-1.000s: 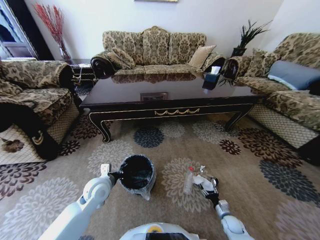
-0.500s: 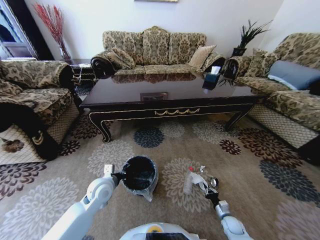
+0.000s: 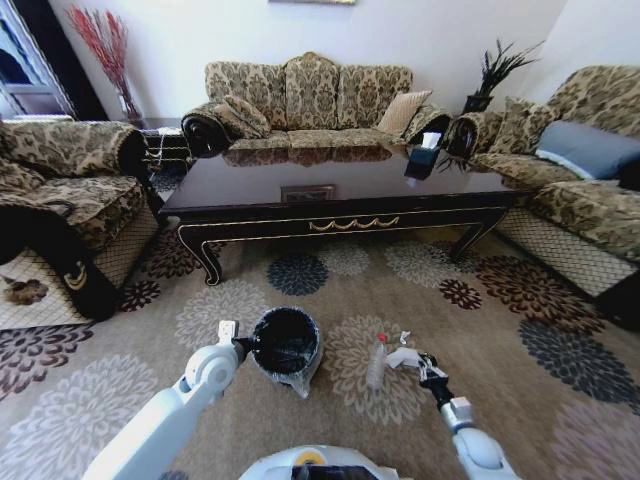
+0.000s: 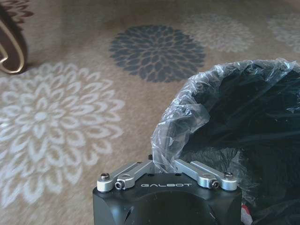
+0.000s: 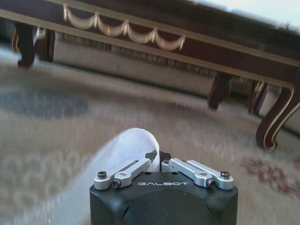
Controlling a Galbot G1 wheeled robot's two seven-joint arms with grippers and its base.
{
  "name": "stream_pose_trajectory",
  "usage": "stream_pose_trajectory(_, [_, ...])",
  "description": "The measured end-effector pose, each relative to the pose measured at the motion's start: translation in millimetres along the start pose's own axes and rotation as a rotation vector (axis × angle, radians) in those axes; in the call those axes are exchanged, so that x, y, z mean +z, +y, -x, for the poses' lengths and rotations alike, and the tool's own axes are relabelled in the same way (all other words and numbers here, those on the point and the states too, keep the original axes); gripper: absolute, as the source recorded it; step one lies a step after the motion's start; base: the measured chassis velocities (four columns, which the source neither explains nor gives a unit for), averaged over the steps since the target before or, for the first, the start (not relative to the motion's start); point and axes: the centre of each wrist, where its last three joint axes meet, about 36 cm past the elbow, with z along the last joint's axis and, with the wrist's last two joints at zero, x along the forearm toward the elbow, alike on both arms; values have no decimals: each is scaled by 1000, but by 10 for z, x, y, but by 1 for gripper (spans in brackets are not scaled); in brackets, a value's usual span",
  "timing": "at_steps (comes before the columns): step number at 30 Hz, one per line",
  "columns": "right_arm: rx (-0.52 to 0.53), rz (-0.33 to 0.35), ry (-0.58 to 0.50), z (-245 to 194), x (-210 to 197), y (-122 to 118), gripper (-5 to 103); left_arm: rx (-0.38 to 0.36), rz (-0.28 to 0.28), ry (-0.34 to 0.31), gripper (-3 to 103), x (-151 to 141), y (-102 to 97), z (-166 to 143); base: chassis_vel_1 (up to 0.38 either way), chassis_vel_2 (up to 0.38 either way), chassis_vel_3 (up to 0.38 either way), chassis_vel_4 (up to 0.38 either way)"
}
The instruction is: Move to the front of the table and pick up the trash from the floor, then place it into the trash bin.
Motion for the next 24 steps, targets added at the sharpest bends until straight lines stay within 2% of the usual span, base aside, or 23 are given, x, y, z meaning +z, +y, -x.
stream_pose_trajectory(3, [3, 7, -45, -17, -184, -8, 0, 24, 14, -5, 0, -107, -78, 64, 0, 0, 0, 0])
stream_pose_trajectory(7, [-14, 20, -139, -41, -660, 13, 0, 46, 45, -21, 0, -310, -259, 162, 0, 0, 0, 0])
stream_pose_trajectory(8, [-14, 20, -139, -41, -660, 13, 0, 46, 45, -21, 0, -310, -259, 162, 0, 0, 0, 0])
stream_pose_trajectory(10, [-34, 19, -208, -58, -1030, 22, 0, 66, 66, -18, 0, -414, -424, 238, 0, 0, 0, 0])
stream_pose_trajectory(12, [-38, 19, -220, -63, -1101, 21, 0, 68, 72, -16, 0, -431, -464, 260, 0, 0, 0, 0])
stream_pose_trajectory(14, [-59, 14, -270, -105, -1436, 20, 0, 84, 93, 0, 0, -491, -638, 368, 0, 0, 0, 0])
stream_pose_trajectory(17, [-69, 7, -292, -123, -1585, 20, 0, 88, 95, 7, 0, -531, -722, 422, 0, 0, 0, 0])
stream_pose_trajectory(20, [-113, -7, -362, -199, -2033, 72, 0, 119, 91, 33, 0, -646, -1005, 512, 0, 0, 0, 0])
stream_pose_trajectory(24, [-155, -4, -412, -296, -2334, 173, 0, 140, 104, 54, 0, -704, -1223, 573, 0, 0, 0, 0])
